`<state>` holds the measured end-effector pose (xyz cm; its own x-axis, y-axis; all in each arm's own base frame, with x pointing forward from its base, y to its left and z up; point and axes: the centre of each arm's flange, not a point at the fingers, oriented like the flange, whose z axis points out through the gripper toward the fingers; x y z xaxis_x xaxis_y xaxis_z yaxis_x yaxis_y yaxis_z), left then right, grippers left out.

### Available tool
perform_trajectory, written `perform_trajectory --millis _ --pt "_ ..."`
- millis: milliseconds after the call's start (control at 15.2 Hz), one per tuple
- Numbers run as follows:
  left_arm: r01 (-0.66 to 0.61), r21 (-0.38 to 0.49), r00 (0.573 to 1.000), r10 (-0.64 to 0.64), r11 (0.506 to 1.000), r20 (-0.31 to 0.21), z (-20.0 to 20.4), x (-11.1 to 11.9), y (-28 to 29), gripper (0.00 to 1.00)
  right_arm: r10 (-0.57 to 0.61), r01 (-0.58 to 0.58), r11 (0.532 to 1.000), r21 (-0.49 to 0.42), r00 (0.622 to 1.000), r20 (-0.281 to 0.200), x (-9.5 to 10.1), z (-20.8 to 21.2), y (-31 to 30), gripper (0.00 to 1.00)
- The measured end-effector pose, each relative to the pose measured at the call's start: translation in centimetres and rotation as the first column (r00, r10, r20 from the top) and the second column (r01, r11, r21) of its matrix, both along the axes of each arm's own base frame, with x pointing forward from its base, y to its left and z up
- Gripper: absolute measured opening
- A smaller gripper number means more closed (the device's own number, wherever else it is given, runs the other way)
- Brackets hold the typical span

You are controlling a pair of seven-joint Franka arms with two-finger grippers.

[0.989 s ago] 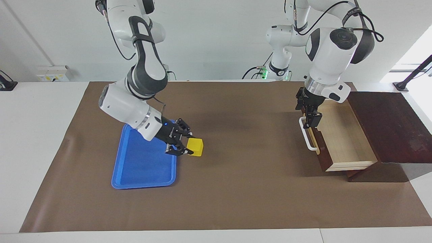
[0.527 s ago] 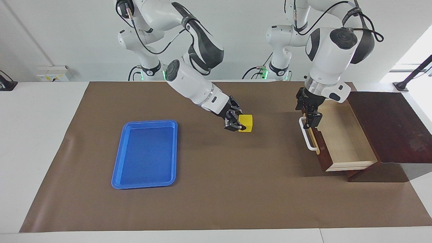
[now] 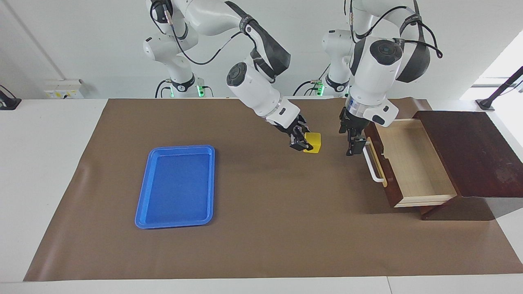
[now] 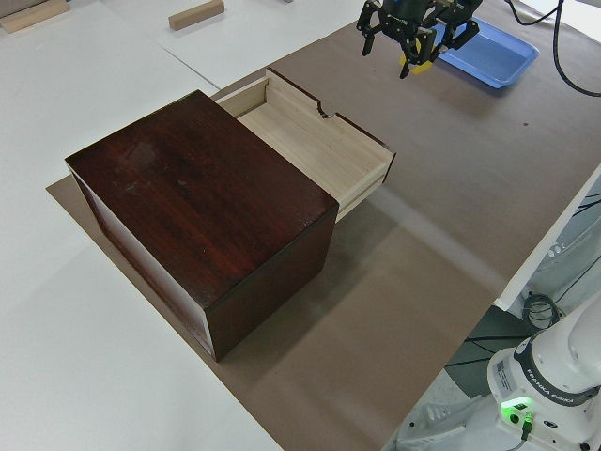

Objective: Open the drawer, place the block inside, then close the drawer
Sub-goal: 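Carry the cube toward the left gripper while the left gripper reaches it, then grasp the cube with the left gripper and open the right gripper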

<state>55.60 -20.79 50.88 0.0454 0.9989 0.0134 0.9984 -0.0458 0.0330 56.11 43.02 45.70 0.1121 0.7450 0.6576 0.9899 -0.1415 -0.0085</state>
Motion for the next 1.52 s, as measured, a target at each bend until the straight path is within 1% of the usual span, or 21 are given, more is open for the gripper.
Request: perform_trajectory --millis 132,330,462,989,1121,1187,1319,1385,1516 --pt "0.015 0.0 1.0 -0.015 1.0 0.0 0.0 -0.5 -1.4 1.0 0.0 0.0 1.0 -0.001 1.0 0.003 0.0 0.1 0.0 0.55" --pt "0.021 0.0 1.0 -0.021 1.0 -0.007 -0.6 -1.9 -5.0 1.0 0.002 -0.002 1.0 -0.004 1.0 0.005 0.0 0.1 0.0 0.55" --pt "0.016 -0.004 1.0 -0.016 1.0 -0.004 -1.1 -2.3 -6.7 1.0 0.004 -0.003 1.0 -0.005 1.0 0.008 0.1 0.2 0.0 0.55" --pt "0.021 -0.012 1.0 -0.021 1.0 0.008 -1.2 -2.7 -8.1 1.0 0.02 -0.02 1.0 0.001 1.0 0.017 -0.4 0.7 1.0 0.55" --pt "0.02 -0.011 1.0 -0.02 1.0 0.008 -1.2 -2.7 -8.1 0.94 0.02 -0.02 1.0 0.001 1.0 0.017 -0.4 0.7 1.0 0.55" --pt "0.019 -0.011 1.0 -0.019 1.0 0.007 -1.2 -2.7 -8.1 0.89 0.02 -0.02 1.0 0.001 1.0 0.017 -0.4 0.7 1.0 0.55" --pt "0.014 -0.01 1.0 -0.014 1.0 0.007 -1.2 -2.6 -7.9 0.67 0.019 -0.019 1.0 -0.002 1.0 0.015 -0.3 0.6 0.9 0.55" --pt "0.024 -0.01 1.0 -0.024 1.0 0.008 -1.2 -2.6 -8.0 0.65 0.021 -0.021 1.0 -0.002 1.0 0.012 -0.2 0.6 0.9 0.55" --pt "0.024 -0.011 1.0 -0.024 1.0 0.008 -1.3 -2.6 -8.0 0.65 0.022 -0.022 1.0 -0.002 1.0 0.012 -0.2 0.6 0.9 0.55"
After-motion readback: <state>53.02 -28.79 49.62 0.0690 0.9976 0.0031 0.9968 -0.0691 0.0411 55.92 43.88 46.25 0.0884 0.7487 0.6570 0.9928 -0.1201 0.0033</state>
